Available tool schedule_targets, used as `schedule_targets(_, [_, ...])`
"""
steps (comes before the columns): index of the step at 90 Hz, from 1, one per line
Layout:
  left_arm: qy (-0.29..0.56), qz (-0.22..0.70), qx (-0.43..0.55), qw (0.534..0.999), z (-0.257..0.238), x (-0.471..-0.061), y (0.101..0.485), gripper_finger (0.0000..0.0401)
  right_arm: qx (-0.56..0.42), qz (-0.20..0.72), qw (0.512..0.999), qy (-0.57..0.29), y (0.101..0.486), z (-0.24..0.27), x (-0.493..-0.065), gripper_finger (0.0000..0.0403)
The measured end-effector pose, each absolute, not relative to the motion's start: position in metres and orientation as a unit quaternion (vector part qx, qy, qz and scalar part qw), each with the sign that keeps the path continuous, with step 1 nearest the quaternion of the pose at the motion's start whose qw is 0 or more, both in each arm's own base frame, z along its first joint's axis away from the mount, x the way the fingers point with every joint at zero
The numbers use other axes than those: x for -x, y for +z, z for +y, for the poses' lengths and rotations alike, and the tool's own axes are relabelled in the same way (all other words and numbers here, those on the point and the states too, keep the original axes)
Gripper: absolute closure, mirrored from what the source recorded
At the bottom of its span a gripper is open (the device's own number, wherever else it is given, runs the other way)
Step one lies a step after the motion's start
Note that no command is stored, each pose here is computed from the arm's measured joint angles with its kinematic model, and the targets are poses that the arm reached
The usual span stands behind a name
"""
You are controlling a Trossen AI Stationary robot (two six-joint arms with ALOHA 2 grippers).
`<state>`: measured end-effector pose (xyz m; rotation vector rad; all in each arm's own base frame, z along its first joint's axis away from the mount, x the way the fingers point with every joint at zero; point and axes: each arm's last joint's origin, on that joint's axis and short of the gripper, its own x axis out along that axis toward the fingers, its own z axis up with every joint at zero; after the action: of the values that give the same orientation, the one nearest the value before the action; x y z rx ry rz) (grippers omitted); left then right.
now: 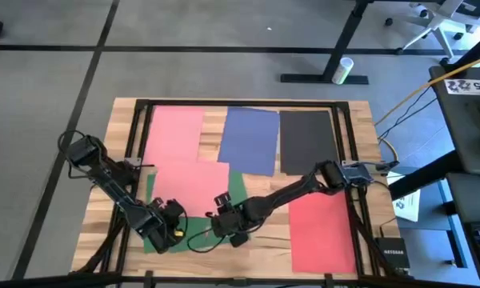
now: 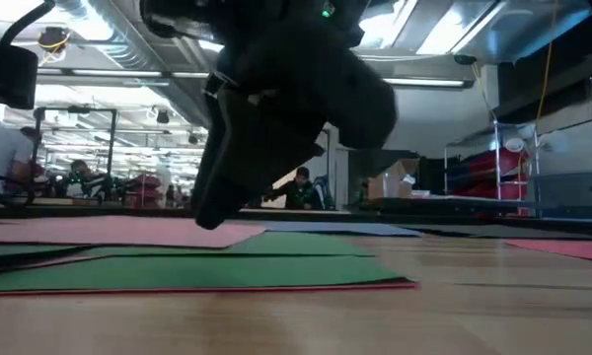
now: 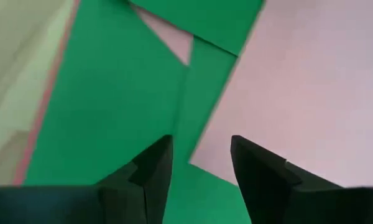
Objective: Organize paper
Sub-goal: Stack the pink paper on top of the other pink paper on the table
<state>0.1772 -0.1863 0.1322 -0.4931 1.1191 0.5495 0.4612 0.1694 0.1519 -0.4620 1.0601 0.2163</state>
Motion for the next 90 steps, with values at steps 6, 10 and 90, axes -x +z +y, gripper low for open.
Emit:
schedule_targets(6, [0.255,0.519,0.227,0.784,-0.186,-0.177,0.132,0.0401,0.215,0.490,0.839,0.100,0.153,0.169,-0.464,0.0249])
schedule_targets(10, [0.255,0.519,0.226,0.784,-0.186,-0.177,0.132,0.0401,0.213,0.481,0.845,0.099,0.154,0.170,-0.465,0.0249])
schedule_targets(90, [0.258,0.556,0.056,0.788,-0.170,-0.166,0.132,0.0401,0.209,0.462,0.856,0.098,0.156,0.169,-0.469,0.0249])
